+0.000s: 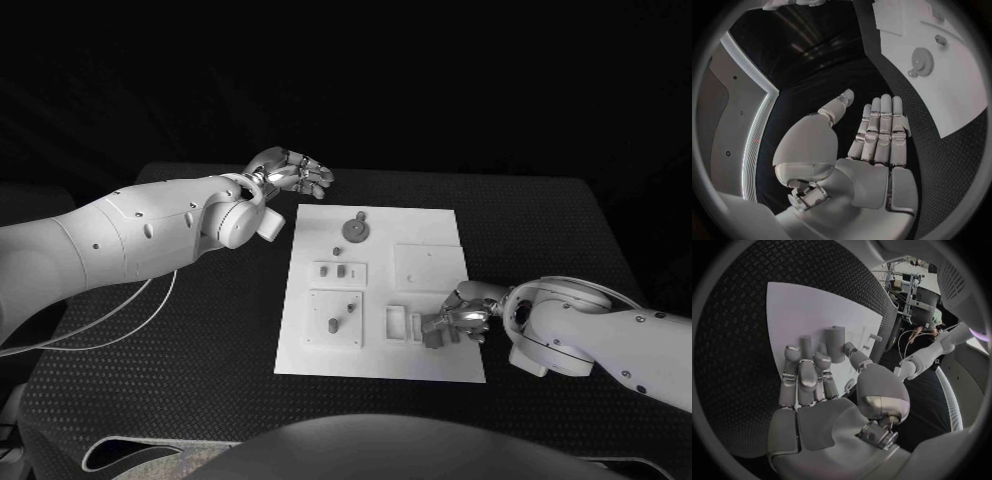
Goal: Assemble the parts on the task board
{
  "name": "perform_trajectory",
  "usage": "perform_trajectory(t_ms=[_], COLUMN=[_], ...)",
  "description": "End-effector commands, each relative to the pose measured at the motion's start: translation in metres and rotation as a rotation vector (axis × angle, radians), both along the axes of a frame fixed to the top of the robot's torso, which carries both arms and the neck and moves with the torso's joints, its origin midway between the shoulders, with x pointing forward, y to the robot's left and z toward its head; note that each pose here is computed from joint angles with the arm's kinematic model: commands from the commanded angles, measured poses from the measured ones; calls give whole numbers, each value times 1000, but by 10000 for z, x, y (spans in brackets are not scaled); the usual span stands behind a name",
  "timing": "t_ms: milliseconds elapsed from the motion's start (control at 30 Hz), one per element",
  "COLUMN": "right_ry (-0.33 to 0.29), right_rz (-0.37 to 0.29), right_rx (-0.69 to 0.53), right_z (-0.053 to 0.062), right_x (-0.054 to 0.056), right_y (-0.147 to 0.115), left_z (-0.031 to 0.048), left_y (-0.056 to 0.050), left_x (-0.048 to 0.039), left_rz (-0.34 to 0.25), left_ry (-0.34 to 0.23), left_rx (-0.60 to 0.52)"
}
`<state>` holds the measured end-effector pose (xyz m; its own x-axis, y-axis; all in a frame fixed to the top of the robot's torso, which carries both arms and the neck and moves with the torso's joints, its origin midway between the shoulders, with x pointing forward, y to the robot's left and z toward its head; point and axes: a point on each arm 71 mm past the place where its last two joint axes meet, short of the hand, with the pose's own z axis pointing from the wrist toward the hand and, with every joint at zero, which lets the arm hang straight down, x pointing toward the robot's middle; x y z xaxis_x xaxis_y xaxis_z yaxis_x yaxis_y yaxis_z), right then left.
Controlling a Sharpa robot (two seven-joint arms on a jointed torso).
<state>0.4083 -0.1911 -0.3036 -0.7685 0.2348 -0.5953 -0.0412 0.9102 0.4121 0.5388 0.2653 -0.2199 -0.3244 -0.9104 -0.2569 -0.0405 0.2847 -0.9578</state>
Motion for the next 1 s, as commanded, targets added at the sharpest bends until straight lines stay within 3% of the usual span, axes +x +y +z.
perform_trajectory(t_ms=[33,233,500,800,1000], right_ry=[-10,72,152,161,119], right_rz=[-14,-109,-139,-115,-98], right_rx=[33,107,140,130,114], right_z=[62,231,227,199,187], right_x=[-14,63,59,83,119], right_y=[9,11,142,318,396], left_z=[14,14,12,10,12], left_y=[-25,-31,-41,-83,-90], left_x=[-3,-2,-3,-7,-11], left_rz=[-15,-15,-19,-29,-31], left_ry=[-4,-3,0,5,4], left_rx=[-13,-13,-14,-17,-18])
